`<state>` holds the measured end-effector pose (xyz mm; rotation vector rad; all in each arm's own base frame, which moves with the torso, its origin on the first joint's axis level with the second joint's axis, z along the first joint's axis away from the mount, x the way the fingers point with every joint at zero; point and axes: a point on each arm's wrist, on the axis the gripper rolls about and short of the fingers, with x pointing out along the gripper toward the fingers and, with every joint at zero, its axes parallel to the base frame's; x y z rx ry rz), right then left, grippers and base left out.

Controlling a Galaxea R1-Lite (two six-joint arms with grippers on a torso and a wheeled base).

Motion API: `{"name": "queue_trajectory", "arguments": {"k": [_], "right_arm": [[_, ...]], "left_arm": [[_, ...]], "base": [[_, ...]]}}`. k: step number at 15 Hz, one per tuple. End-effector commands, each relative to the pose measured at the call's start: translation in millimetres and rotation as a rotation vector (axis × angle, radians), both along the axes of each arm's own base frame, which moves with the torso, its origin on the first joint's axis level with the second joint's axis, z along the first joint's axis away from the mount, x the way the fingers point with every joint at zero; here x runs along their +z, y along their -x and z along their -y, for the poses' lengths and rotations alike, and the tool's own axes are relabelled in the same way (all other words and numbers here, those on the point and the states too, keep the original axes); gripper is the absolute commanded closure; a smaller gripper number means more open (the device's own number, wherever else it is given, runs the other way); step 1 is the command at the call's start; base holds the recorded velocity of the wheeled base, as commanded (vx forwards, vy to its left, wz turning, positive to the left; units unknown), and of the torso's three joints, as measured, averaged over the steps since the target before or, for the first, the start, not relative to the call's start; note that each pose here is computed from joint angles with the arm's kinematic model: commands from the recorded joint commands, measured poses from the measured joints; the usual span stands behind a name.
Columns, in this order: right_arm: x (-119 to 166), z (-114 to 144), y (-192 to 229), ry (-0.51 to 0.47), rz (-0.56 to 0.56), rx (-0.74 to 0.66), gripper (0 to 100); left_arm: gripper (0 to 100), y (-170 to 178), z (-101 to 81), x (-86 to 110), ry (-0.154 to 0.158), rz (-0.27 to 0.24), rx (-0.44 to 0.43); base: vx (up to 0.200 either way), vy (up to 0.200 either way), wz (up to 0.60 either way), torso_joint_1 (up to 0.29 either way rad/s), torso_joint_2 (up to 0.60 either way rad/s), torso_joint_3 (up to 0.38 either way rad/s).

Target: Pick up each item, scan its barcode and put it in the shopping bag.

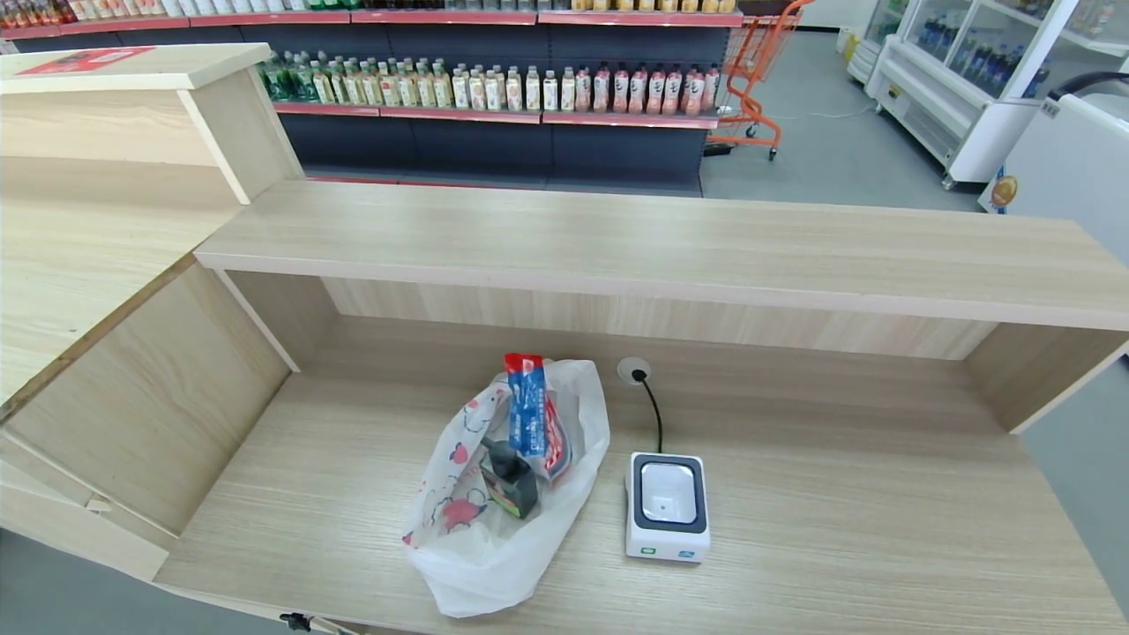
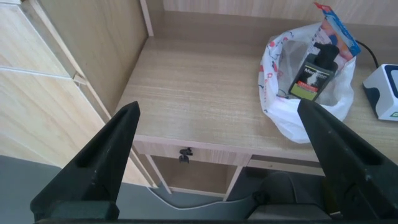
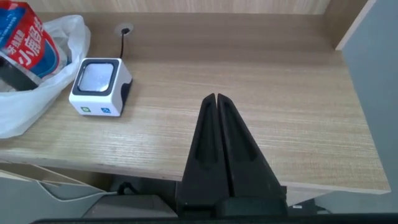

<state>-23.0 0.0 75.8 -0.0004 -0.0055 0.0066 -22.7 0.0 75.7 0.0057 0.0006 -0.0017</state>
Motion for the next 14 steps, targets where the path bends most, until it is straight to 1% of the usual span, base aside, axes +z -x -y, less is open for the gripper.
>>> {"name": "queue_trajectory", "arguments": {"k": [1,3,14], "right_arm": [[0.0,0.0,-0.2,-0.002,-0.002,0.001,100],[0.0,0.0,-0.2,-0.007,-0.003,0.001,100],[0.0,0.0,-0.2,-0.005,-0.002,0.001,100]], "left_arm": [[0,0.0,0.0,0.0,0.000,0.001,-0.001],[0,0.0,0.0,0.0,0.000,0.001,-0.001],[0,0.0,0.0,0.0,0.000,0.001,-0.001]], "base": [[0.000,0.000,0.00,0.000,0.00,0.000],[0.000,0.000,-0.60,0.002,0.00,0.002],[0.000,0.000,0.00,0.000,0.00,0.000]]}}
